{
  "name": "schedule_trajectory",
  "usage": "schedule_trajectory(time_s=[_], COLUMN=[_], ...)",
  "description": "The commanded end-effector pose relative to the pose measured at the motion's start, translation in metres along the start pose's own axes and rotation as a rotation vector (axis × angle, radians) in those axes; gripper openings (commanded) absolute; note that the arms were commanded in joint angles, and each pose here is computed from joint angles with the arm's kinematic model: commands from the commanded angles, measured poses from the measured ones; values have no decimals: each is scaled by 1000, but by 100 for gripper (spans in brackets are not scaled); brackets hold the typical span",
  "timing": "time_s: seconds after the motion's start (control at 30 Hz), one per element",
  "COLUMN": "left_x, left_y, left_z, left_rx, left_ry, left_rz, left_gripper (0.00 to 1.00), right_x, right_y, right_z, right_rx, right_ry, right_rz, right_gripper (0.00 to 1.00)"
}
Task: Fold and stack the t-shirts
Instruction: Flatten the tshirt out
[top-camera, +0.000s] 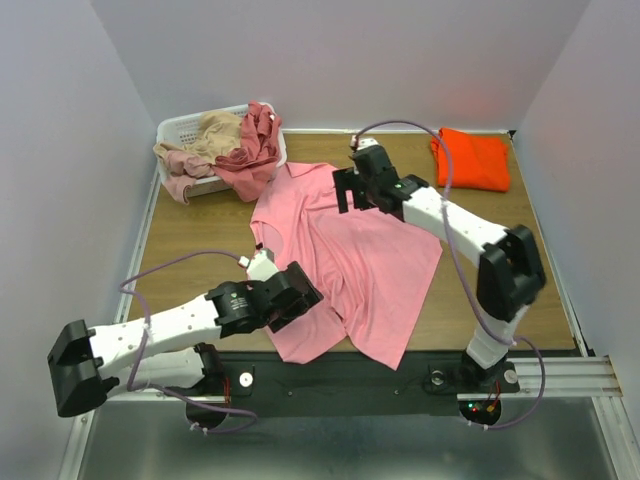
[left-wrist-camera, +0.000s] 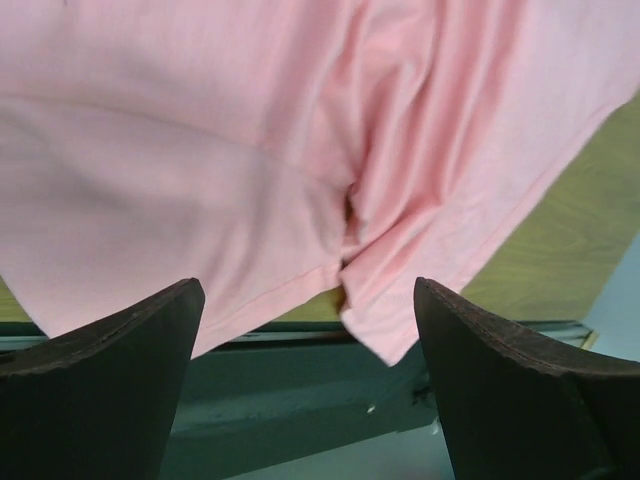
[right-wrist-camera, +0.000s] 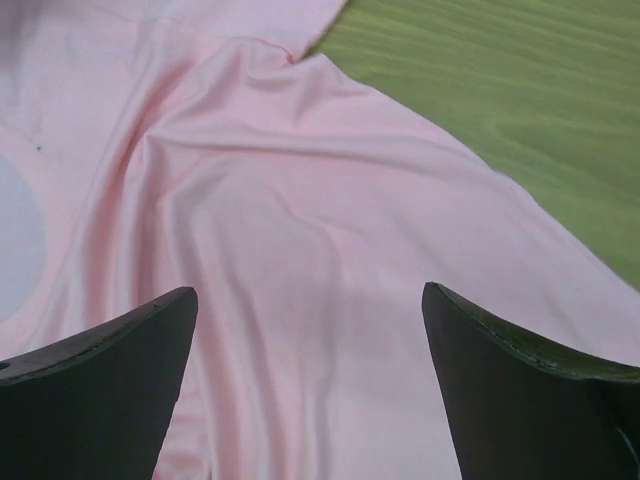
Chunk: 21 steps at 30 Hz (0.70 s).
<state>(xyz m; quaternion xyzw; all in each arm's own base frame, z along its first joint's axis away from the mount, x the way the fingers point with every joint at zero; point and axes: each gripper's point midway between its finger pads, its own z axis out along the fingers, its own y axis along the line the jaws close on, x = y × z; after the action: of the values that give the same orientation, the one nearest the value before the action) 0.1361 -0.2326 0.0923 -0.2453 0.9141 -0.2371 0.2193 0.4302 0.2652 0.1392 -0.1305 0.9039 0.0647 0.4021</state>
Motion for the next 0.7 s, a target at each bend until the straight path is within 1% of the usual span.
schedule_trajectory(time_s=[0.0, 0.07, 0.1, 0.13, 0.2, 0.23, 0.27, 0.3, 0.4, 0.43, 0.5, 0.53, 0.67], left_x=[-52, -74, -83, -96, -112, -117, -130, -135, -161, -163, -176, -176, -185], left_y=[-6, -16, -18, -27, -37, -39, -46, -45, -46, -42, -44, -37, -24], left_z=[-28, -36, -38, -39, -38, -32, -29, -17, 1, 18, 33, 52, 85], left_rx=[14, 58, 69, 97, 125, 115, 144, 121, 87, 46, 39, -1, -59], left_ry=[-225, -315, -347, -375, -390, -391, -399, -395, -420, -400, -380, -349, -277], left_rz=[21, -3, 24, -1, 19, 76, 49, 76, 86, 103, 115, 131, 139], left_gripper=[98, 98, 98, 99, 98, 98, 98, 98, 98, 98, 98, 98, 98], right_x=[26, 42, 48, 62, 74, 78, 89, 93, 110, 114, 124, 130, 147], right_y=[-26, -38, -43, -57, -73, -82, -96, -102, -121, -129, -136, -138, -169], right_z=[-37, -41, -42, -43, -43, -43, -42, -41, -30, -26, -12, -6, 13], right_rx=[84, 93, 103, 127, 168, 186, 212, 222, 251, 283, 299, 305, 376], right_ry=[3, 28, 37, 60, 76, 83, 104, 113, 167, 173, 218, 238, 292], right_rz=[172, 223, 268, 296, 340, 354, 376, 387, 407, 411, 410, 409, 464], right_gripper=[100, 100, 100, 100, 100, 100, 100, 100, 100, 100, 100, 100, 100])
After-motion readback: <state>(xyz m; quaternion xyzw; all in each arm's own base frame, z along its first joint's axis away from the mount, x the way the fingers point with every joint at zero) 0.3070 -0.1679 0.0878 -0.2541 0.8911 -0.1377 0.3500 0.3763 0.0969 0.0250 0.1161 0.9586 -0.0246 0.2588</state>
